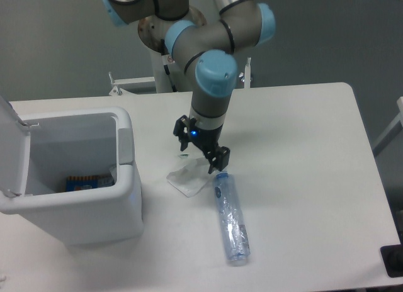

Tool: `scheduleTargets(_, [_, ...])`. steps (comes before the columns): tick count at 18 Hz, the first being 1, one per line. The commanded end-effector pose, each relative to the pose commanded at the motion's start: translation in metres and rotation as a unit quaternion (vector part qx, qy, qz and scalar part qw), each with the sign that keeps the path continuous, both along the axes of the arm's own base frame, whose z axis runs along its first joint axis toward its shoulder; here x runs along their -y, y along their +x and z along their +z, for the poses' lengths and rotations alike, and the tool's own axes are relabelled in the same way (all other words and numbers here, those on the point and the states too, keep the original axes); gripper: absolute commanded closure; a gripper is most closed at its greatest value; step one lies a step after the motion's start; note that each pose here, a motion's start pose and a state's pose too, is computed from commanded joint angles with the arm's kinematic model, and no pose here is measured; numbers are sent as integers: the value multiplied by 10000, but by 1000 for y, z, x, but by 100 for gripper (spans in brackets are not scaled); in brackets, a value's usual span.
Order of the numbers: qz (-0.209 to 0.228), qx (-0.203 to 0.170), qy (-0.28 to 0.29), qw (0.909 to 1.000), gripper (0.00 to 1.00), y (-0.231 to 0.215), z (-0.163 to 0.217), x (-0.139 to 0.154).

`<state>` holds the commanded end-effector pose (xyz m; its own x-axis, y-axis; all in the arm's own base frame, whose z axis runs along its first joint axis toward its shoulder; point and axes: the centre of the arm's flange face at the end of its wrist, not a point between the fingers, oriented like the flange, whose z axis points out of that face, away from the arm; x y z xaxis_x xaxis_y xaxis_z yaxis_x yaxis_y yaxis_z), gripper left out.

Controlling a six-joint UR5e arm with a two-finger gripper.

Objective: Place the trash in the trash can
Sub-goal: 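Close the gripper on the white tissue and lift it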

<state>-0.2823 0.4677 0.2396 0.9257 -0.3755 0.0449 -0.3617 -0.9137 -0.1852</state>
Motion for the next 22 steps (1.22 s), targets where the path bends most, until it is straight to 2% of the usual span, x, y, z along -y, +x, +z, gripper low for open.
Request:
scheduleTargets(5, [-46,-41,-14,10000,0,5,-18,-3])
scheduleTargets(6, [-38,-28,-46,10000,5,5,-21,-3])
scheduleTargets(10, [68,-23,-48,10000,91,4,-19,-3])
scheduleTargets(11, [68,-23,-48,10000,100,5,-19,-3])
scheduleTargets(22, [52,91,-157,9998,100,12,-2,4])
